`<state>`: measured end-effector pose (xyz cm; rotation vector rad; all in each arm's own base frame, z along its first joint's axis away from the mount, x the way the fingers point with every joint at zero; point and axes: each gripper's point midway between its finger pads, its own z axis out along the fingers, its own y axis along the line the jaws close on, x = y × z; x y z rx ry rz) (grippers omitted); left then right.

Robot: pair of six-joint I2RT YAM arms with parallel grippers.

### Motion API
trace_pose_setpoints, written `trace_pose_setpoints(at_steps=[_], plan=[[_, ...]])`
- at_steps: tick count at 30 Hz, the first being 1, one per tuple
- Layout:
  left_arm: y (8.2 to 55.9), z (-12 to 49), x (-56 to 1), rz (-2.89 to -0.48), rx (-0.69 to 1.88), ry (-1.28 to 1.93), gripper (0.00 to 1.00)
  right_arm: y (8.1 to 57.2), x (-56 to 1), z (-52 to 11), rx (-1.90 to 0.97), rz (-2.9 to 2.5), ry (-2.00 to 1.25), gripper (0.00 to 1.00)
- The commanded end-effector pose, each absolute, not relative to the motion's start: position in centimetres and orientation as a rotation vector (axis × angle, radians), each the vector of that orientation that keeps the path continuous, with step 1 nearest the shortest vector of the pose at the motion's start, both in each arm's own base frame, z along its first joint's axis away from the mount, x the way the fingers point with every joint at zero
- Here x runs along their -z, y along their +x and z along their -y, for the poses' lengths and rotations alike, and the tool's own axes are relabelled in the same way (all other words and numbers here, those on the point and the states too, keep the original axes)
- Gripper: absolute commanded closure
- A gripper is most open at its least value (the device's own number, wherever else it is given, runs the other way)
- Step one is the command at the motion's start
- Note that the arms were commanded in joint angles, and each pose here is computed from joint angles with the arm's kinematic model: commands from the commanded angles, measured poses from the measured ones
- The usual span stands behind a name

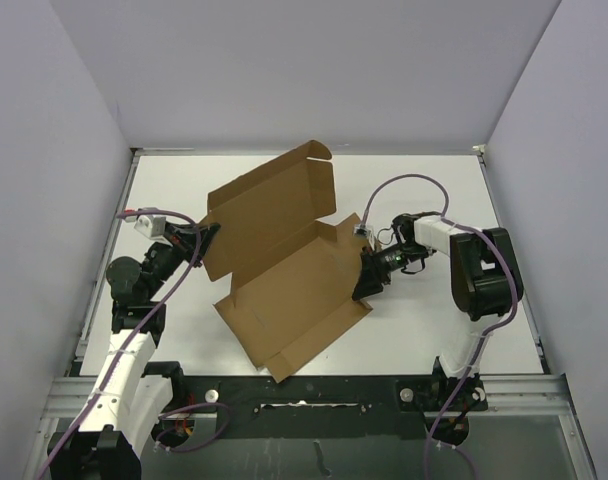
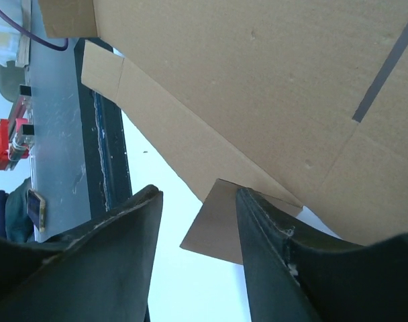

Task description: Fold the paper box

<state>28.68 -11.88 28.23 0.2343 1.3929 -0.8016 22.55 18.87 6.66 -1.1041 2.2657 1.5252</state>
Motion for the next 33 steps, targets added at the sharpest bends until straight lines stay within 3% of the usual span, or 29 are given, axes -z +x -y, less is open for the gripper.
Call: trace_pose_setpoints(at_steps=[1,6,10,12,15,21,25,33], plan=[[28.0,12.1,-31.5,-1.291,0.780,0.284,1.00,22.8,-7.8,-19.6,-1.584,-2.221,-1.098,0.55],[28.0,12.0,-31.5,-1.291,0.778,0.282,1.00,23.2,-6.9,-19.3,-1.551,-2.282,-1.071,0.70],[28.0,12.0,-31.5,-1.292,0.778,0.281,1.00,23.5,-5.6,-18.8,-1.486,-2.356,-1.075,0.93],[28.1,12.0,-31.4,-1.294,0.779,0.279,1.00,23.5,-5.4,-18.8,-1.483,-2.362,-1.084,0.98],[28.0,12.1,-31.4,-1.292,0.780,0.281,1.00,23.1,-5.5,-19.2,-1.506,-2.347,-1.108,0.99],[28.0,12.1,-31.4,-1.292,0.780,0.281,1.00,22.6,-5.1,-19.4,-1.502,-2.360,-1.160,0.83],[28.0,12.1,-31.4,-1.293,0.781,0.281,1.00,22.9,-3.7,-18.5,-1.392,-2.438,-1.188,0.83],[27.8,12.2,-31.6,-1.289,0.787,0.288,1.00,22.4,-0.7,-17.6,-1.087,-2.569,-1.387,0.92]])
